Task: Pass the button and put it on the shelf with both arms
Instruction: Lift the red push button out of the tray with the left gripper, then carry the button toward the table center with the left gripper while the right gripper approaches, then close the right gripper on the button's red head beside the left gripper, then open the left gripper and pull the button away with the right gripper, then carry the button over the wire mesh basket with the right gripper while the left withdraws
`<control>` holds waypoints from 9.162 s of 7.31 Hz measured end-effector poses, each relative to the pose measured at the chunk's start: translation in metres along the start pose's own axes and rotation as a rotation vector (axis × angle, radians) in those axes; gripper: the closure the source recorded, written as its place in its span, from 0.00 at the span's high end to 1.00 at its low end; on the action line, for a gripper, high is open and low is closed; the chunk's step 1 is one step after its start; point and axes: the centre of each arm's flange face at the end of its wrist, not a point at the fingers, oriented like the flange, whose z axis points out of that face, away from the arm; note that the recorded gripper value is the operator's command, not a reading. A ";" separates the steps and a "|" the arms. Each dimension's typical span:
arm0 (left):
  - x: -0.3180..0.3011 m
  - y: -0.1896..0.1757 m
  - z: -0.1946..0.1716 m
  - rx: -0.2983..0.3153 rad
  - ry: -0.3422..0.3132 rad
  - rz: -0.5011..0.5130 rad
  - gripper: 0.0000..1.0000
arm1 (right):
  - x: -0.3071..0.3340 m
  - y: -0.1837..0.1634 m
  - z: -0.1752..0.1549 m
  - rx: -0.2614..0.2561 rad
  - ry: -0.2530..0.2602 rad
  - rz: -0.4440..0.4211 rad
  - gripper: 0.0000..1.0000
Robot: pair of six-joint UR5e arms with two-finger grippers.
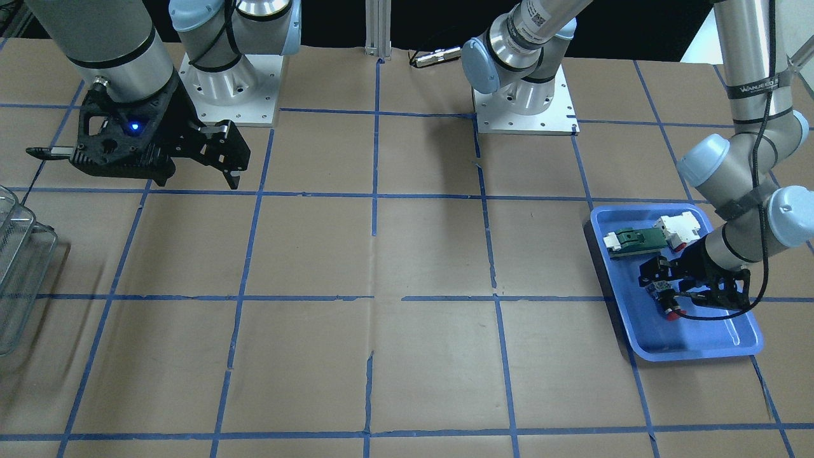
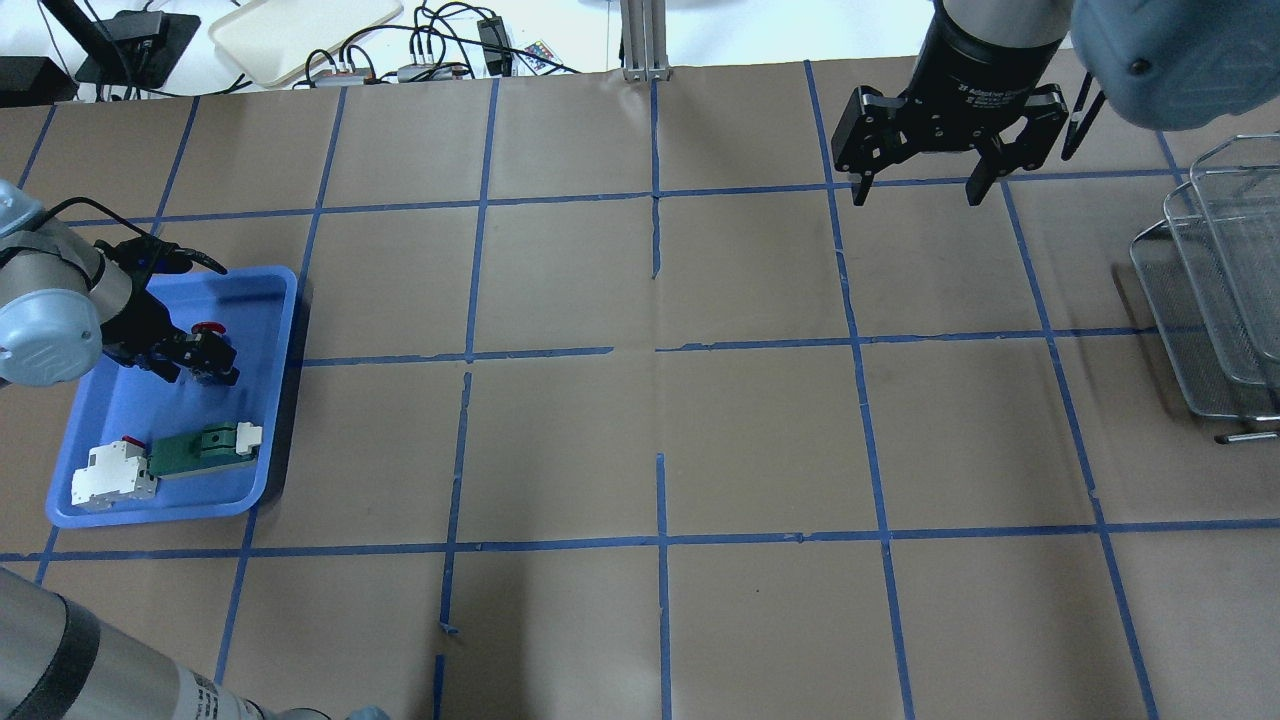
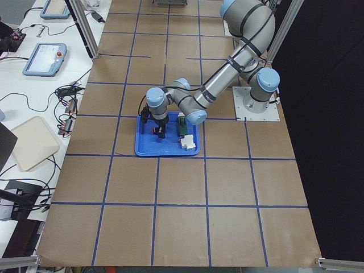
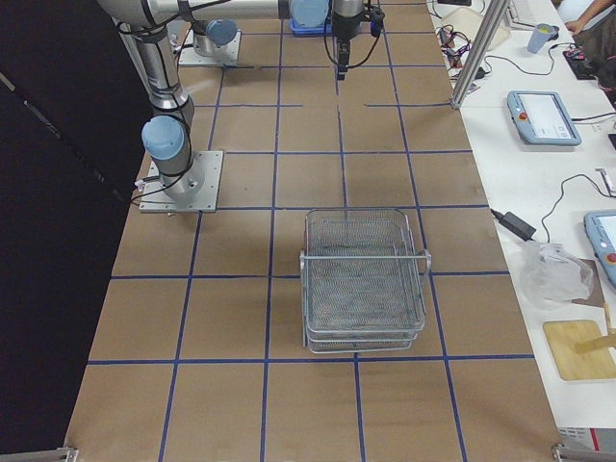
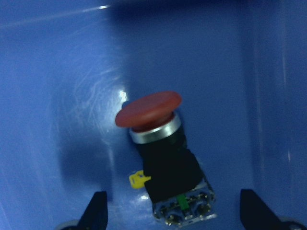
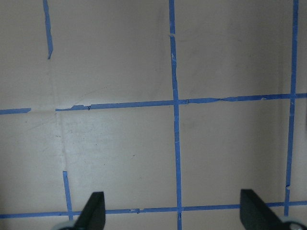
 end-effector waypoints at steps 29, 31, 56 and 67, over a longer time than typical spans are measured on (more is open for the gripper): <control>0.542 0.005 -0.261 0.709 0.437 1.381 0.00 | 0.006 0.044 -0.011 0.483 -0.361 -1.598 1.00; 0.548 0.015 -0.266 0.735 0.454 1.394 0.00 | 0.012 0.041 -0.020 0.486 -0.351 -1.545 1.00; 0.555 0.040 -0.247 0.830 0.449 1.434 1.00 | -0.011 0.053 -0.036 0.502 -0.395 -1.507 0.00; 0.453 0.008 -0.253 0.440 0.152 0.923 1.00 | 0.287 -0.041 0.047 0.101 0.041 -1.298 0.00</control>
